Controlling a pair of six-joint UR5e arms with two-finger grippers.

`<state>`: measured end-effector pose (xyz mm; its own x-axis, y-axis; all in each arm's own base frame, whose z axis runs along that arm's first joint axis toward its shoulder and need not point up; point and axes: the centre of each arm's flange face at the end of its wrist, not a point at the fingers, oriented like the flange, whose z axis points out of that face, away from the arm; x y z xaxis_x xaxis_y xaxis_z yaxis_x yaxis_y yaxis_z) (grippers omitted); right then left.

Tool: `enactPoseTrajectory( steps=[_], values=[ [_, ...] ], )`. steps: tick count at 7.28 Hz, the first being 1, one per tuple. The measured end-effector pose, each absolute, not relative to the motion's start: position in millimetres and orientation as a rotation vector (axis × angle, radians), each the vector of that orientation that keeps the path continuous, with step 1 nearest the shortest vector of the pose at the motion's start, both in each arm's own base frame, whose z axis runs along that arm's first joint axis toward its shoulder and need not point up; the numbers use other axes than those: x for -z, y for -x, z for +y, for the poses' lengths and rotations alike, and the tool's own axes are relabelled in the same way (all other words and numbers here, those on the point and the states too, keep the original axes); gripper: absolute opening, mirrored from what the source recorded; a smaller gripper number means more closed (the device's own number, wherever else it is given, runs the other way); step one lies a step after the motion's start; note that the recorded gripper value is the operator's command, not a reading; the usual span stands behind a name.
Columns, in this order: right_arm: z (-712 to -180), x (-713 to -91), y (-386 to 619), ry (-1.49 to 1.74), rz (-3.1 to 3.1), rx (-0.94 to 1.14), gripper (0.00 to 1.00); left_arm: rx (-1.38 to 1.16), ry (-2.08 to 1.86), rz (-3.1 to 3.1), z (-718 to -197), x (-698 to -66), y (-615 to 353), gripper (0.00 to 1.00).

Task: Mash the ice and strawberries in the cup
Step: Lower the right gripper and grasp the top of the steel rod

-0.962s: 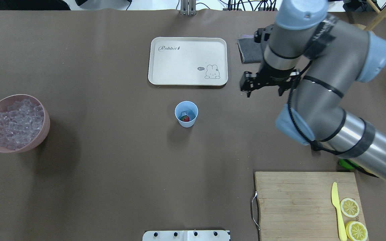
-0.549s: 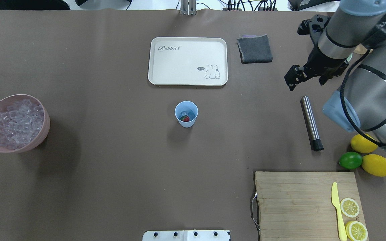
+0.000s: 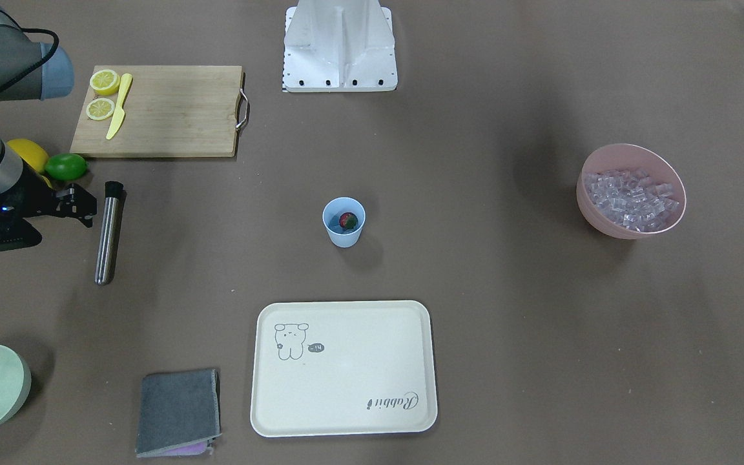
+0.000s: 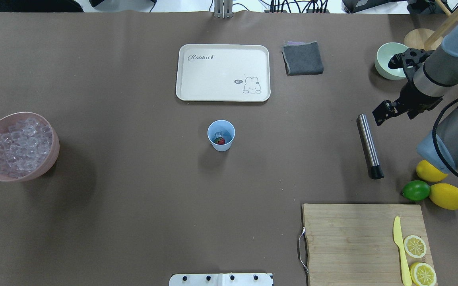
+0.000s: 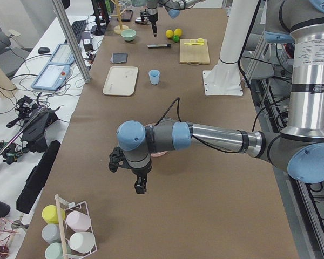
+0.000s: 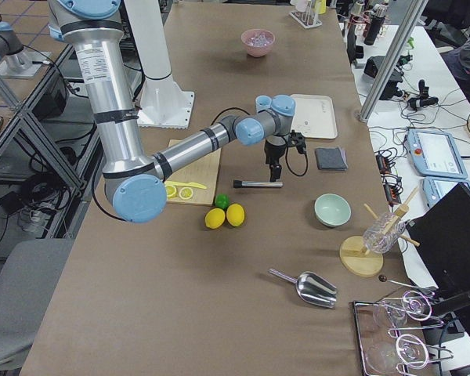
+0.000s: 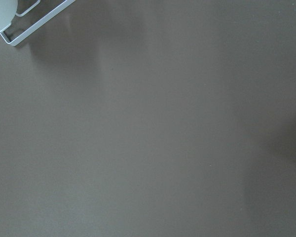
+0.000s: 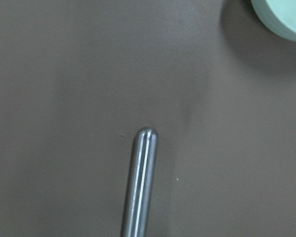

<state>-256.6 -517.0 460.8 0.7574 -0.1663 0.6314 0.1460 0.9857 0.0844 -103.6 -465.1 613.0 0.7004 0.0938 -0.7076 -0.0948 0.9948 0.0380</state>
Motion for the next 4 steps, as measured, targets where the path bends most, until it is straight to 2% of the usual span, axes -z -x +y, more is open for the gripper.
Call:
enactPoseTrajectory(
  steps=[2, 4],
  values=[
    [-521, -472, 270, -0.008, -0.688, 0.153, 0.95, -0.108, -0.001, 0.789, -465, -612, 103, 1.00],
    [-547, -470, 299, 0.015, -0.682, 0.143, 0.93, -0.113, -0.009, 0.787, -465, -607, 103, 1.00]
  ],
)
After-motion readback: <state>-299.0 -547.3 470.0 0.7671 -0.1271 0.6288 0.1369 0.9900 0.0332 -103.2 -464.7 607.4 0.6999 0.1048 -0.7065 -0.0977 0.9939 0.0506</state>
